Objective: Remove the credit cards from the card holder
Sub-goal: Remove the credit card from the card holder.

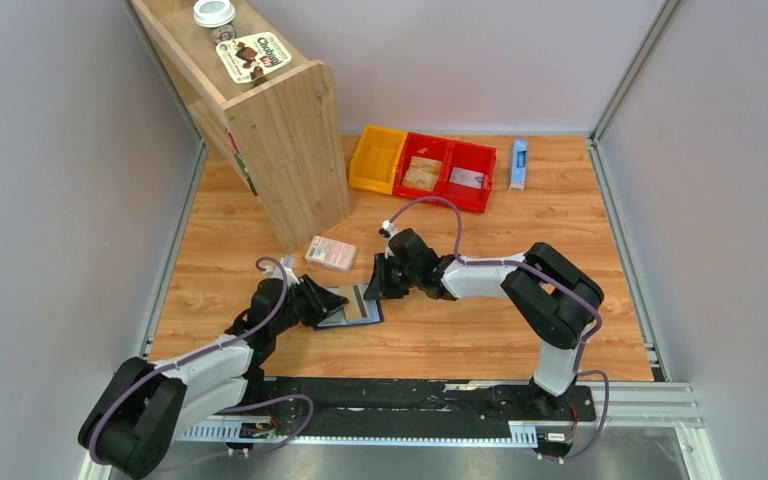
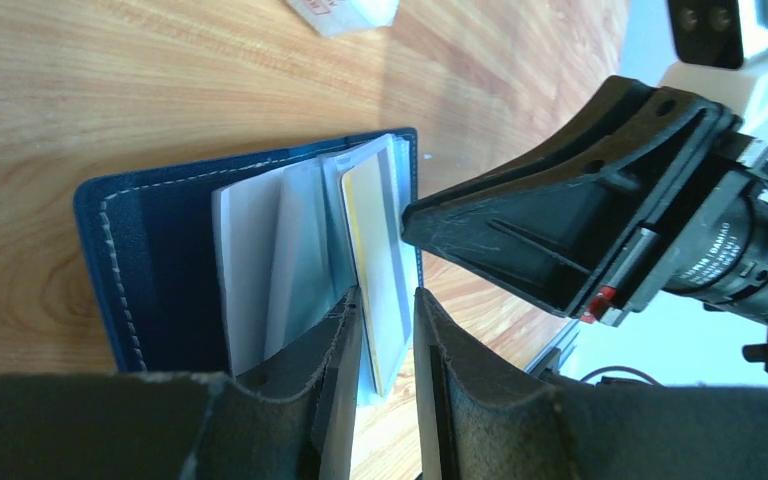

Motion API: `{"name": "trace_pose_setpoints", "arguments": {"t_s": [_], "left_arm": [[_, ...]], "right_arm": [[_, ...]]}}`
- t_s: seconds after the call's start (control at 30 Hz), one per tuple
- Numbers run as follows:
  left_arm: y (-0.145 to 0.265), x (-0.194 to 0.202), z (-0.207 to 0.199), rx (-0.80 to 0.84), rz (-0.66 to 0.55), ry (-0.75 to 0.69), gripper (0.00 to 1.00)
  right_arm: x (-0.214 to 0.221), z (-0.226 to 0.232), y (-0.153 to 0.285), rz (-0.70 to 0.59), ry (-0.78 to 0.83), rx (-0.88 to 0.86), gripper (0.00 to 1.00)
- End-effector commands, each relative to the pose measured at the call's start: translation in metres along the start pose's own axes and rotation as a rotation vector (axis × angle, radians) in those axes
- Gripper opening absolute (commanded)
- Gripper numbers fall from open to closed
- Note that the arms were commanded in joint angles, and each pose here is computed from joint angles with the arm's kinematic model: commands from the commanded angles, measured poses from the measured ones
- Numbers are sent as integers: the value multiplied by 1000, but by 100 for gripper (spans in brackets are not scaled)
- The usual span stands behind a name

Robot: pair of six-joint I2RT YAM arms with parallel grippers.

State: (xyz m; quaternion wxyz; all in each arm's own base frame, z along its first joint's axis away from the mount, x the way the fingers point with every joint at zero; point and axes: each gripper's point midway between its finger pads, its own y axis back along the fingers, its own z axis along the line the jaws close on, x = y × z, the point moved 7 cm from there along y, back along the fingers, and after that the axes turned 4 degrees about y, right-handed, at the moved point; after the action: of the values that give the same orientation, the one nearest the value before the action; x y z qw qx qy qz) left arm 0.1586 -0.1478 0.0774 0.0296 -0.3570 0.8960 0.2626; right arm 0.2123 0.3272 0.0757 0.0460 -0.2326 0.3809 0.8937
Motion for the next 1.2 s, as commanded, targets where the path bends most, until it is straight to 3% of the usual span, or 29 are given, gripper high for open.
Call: {"name": "trace_pose_setpoints", "arguments": {"t_s": [0.0, 0.3, 0.53, 0.93, 1.1, 1.17], "left_arm": [[5, -8, -29, 129, -39, -1, 32], [3, -8, -30, 140, -31, 29, 30], [1, -7, -33, 167, -15, 64, 20], [-8, -5, -18, 84, -10, 63, 21], [-10, -1, -4, 27, 0, 78, 2], [-9, 0, 3, -5, -4, 86, 0]], "right_arm": [[30, -26, -9, 113, -8, 114, 17], [31, -25, -10, 118, -8, 105, 17], [33, -26, -11, 123, -8, 99, 16], [35, -24, -16, 136, -6, 86, 17], [36, -29, -17, 131, -9, 113, 16], [37, -31, -17, 133, -9, 123, 16]]}}
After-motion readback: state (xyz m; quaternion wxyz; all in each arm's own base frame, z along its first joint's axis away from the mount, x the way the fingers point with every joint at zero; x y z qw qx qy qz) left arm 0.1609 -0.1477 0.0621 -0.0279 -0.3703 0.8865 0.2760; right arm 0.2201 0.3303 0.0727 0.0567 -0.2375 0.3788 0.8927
